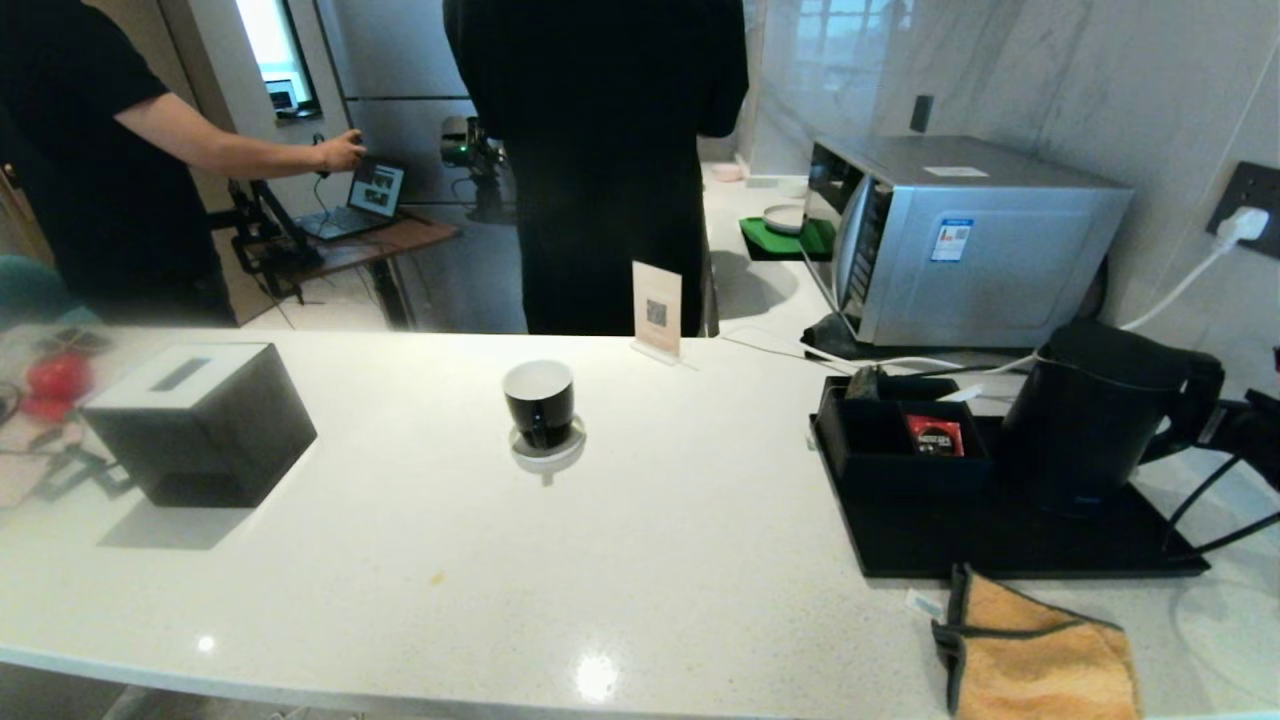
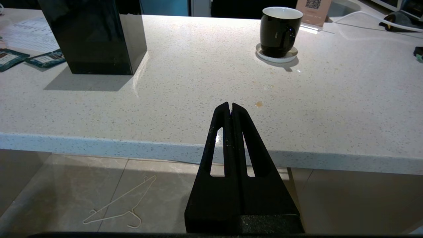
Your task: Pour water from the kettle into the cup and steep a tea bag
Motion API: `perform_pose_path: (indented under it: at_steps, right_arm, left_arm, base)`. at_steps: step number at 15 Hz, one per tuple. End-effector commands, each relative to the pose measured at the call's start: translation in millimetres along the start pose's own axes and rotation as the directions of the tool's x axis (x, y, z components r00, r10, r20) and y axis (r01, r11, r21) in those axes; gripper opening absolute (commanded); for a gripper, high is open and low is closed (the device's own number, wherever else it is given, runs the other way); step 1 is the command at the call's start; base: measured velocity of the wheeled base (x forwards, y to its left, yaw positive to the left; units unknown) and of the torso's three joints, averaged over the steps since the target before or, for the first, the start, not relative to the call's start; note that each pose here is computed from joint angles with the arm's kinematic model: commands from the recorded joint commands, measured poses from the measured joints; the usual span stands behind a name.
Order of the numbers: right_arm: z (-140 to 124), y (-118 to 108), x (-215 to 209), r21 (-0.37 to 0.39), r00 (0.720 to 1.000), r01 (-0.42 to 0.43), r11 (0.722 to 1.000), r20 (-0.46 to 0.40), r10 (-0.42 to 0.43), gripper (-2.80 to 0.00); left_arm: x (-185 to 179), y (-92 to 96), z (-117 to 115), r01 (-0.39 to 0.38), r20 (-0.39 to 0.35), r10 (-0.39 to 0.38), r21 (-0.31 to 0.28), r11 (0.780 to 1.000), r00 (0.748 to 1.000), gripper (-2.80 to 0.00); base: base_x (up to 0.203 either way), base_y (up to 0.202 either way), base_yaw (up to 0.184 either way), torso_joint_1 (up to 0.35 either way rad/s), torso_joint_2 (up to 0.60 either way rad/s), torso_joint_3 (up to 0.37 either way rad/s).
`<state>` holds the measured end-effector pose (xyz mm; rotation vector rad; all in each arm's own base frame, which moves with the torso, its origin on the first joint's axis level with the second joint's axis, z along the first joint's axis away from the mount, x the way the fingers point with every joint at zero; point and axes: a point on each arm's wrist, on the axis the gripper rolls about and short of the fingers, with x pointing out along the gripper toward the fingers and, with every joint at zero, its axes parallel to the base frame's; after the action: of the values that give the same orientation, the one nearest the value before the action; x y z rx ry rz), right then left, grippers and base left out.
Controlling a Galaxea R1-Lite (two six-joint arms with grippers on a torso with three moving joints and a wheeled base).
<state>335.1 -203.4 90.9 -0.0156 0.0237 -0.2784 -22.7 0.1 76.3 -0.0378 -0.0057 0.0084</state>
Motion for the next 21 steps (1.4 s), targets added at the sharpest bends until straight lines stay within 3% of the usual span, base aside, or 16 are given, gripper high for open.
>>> perform_pose_path:
  at_steps: [1,5,21]
  right_arm:
    - [-0.3,6.0,5.8,-0.005,1.000,-0.020,1.000,0.021,0.020,0.00]
    - [0.7,12.6,8.4,0.020,0.997,-0.056,0.998,0.047,0.055,0.00]
    - [1.1,10.1,21.1,0.033,0.995,-0.062,0.998,0.081,0.059,0.00]
  left_arm:
    - [0.1,0.0,0.1,-0.001,-0.001,0.001,0.001,1.000,1.000,-2.80]
    - [0.1,0.0,0.1,-0.001,-0.001,0.001,0.001,1.000,1.000,-2.80]
    - [0.1,0.0,0.1,-0.001,0.000,0.001,-0.001,1.000,1.000,-2.80]
  base:
    - [0.000,0.000,0.000,0.000,0.00,0.000]
    - [0.000,0.000,0.000,0.000,0.00,0.000]
    - [0.000,0.000,0.000,0.000,0.00,0.000]
